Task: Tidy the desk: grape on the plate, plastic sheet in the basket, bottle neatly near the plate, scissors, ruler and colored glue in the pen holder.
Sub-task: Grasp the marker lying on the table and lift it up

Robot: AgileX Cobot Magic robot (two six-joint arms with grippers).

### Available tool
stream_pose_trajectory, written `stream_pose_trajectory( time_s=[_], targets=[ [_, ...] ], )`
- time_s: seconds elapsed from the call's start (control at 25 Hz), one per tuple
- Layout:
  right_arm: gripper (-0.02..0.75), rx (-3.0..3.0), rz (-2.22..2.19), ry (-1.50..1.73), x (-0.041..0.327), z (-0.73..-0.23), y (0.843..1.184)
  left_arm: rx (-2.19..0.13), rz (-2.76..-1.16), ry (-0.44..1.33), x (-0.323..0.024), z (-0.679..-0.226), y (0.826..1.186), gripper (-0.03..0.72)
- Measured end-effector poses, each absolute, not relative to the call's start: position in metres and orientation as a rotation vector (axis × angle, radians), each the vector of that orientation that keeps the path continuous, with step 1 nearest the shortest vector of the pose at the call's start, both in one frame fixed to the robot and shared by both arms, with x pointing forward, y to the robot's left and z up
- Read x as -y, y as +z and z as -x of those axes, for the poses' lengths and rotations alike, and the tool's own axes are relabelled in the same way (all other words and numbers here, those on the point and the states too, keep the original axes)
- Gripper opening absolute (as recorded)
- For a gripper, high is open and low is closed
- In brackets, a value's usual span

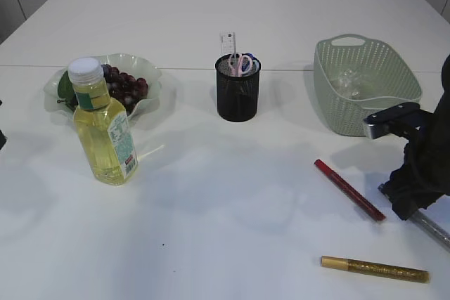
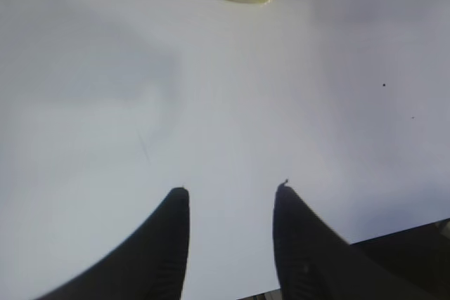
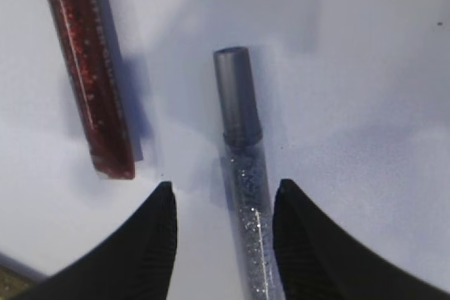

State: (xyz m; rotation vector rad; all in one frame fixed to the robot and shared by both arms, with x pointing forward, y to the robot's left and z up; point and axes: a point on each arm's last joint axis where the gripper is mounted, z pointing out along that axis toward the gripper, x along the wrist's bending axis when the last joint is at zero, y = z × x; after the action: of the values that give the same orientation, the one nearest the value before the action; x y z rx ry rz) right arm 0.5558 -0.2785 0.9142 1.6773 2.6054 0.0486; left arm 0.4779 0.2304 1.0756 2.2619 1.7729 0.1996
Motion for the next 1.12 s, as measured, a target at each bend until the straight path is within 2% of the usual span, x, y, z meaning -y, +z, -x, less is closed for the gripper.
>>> stream_pose_trajectory(
  time_s=[0.2,0.68,0.92,1.12],
  targets=[
    [0.334,-2.595,-1.671,0.062,0.278,-0.557,0.914,-1.77,-2.258,0.204,-0.23,-0.478,1.076,0.29],
    [0.328,-2.602,-1.689,0.035,0.279,-0.558,0.904,-1.77,-2.255,0.2,-0.23,-0.478,1.076,0.29],
    [0.204,-2.603,-1.69,0.034,0.279,-0.558,0.904,-1.77,-2.254,0.198,-0.23,-0.478,1.076,0.29],
    [0.15,-2.606,-1.693,0.027,0.279,-0.558,0.902,-1.77,-2.254,0.198,-0.23,-0.478,1.076,0.29]
  ],
)
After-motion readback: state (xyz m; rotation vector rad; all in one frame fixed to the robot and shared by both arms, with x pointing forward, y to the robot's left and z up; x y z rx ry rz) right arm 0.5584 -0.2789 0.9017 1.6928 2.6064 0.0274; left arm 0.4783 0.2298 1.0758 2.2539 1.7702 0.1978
